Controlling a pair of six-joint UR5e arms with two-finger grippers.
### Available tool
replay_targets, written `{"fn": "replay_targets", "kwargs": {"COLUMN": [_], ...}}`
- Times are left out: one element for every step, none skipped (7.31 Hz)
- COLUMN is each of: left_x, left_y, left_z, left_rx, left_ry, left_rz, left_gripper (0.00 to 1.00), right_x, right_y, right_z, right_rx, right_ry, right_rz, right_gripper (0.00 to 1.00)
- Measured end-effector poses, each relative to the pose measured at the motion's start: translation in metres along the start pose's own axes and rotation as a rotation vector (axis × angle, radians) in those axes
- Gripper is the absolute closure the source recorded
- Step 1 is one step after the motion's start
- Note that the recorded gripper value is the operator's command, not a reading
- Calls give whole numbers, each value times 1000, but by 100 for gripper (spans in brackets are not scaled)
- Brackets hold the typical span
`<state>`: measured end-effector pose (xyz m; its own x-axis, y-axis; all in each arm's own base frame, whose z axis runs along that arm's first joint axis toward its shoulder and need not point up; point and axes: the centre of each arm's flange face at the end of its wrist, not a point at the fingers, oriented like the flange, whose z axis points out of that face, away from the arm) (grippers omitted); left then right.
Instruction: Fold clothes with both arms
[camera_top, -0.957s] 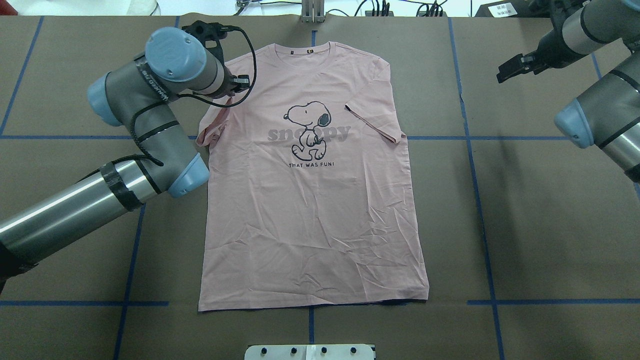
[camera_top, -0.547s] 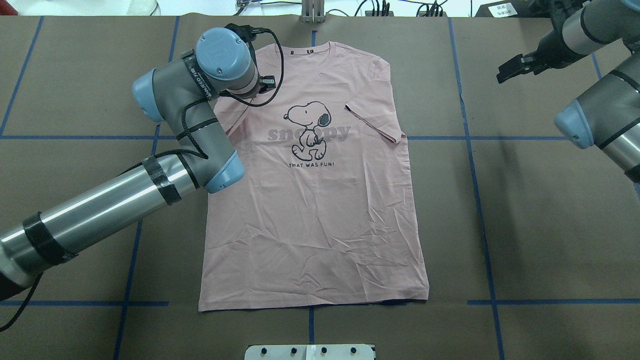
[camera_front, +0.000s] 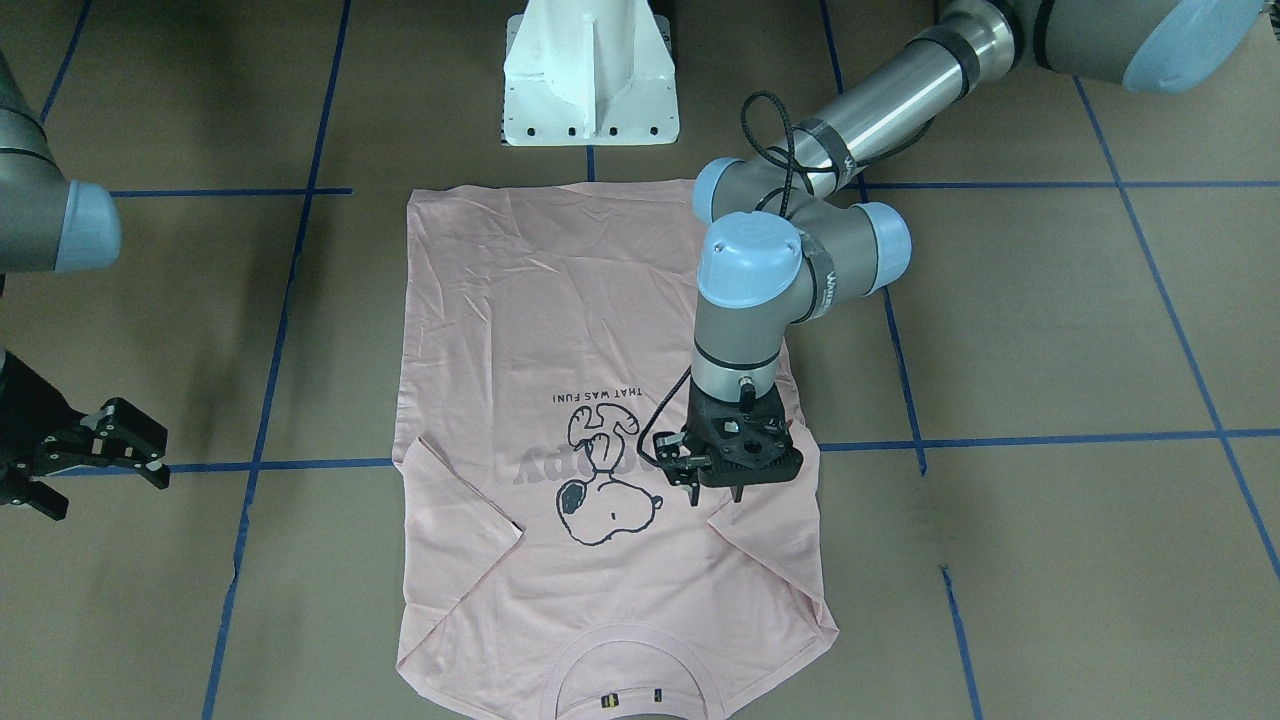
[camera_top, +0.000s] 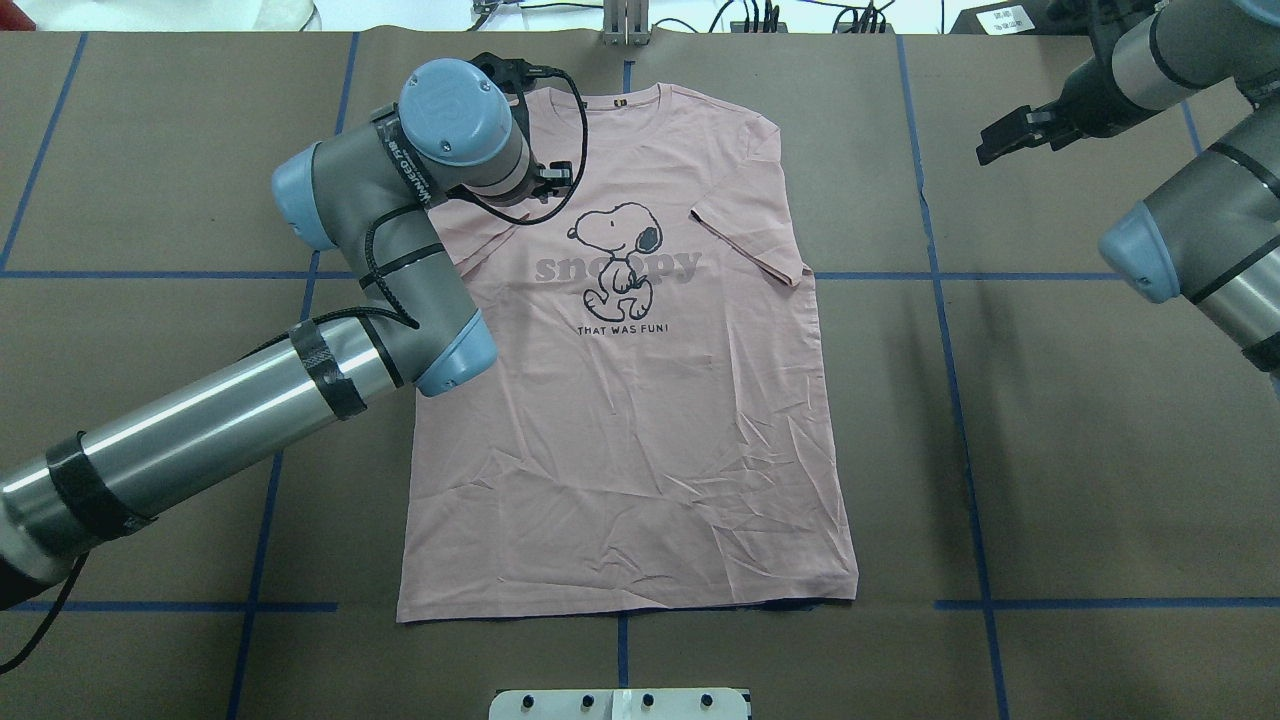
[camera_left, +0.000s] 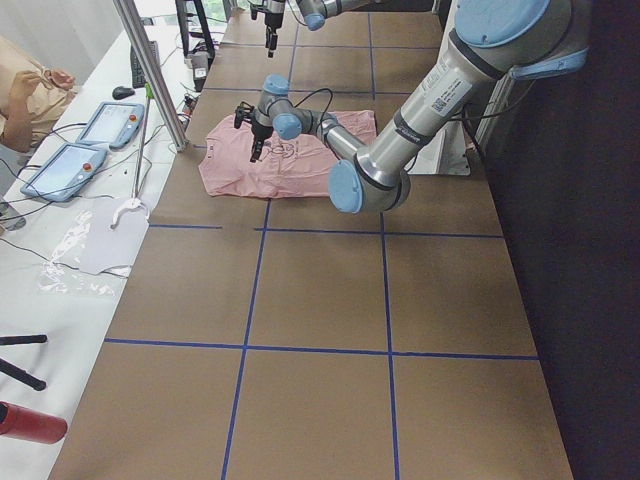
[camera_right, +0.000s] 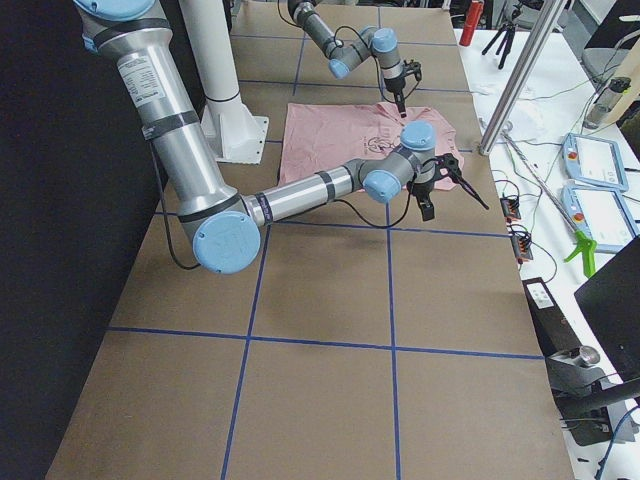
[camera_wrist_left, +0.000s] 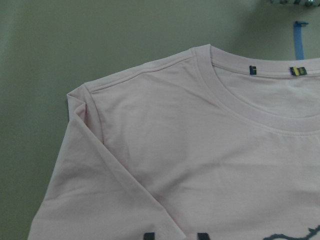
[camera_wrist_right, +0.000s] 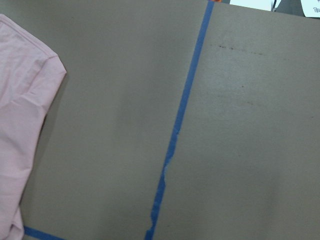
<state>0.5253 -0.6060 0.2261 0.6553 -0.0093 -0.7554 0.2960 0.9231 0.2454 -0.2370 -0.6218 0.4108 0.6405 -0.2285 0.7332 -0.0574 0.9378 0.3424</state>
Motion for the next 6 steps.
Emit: {"fn": "replay_targets", "kwargs": {"left_x": [-8, -18, -24, -27, -30, -37], "left_y": [14, 31, 57, 91, 131, 179], "left_z": [-24, -48, -70, -86, -100, -112], "left_rx": [-17, -31, -52, -78, -110, -128], "left_ry": [57, 108, 150, 183, 213, 227], "left_rz": [29, 49, 68, 84, 88, 78], "left_gripper": [0, 0, 0, 0, 0, 0], "right_x": [-41, -90, -137, -179, -215, -242], "right_y": [14, 40, 80, 128, 184, 241], "right_z": [-2, -4, -2, -5, -14, -25], "right_rx": [0, 3, 5, -7, -15, -19], "right_ry": [-40, -74, -86, -84, -75, -70], "right_rz": [59, 123, 175, 235, 294, 337], "right_gripper": [0, 0, 1, 2, 4, 7]}}
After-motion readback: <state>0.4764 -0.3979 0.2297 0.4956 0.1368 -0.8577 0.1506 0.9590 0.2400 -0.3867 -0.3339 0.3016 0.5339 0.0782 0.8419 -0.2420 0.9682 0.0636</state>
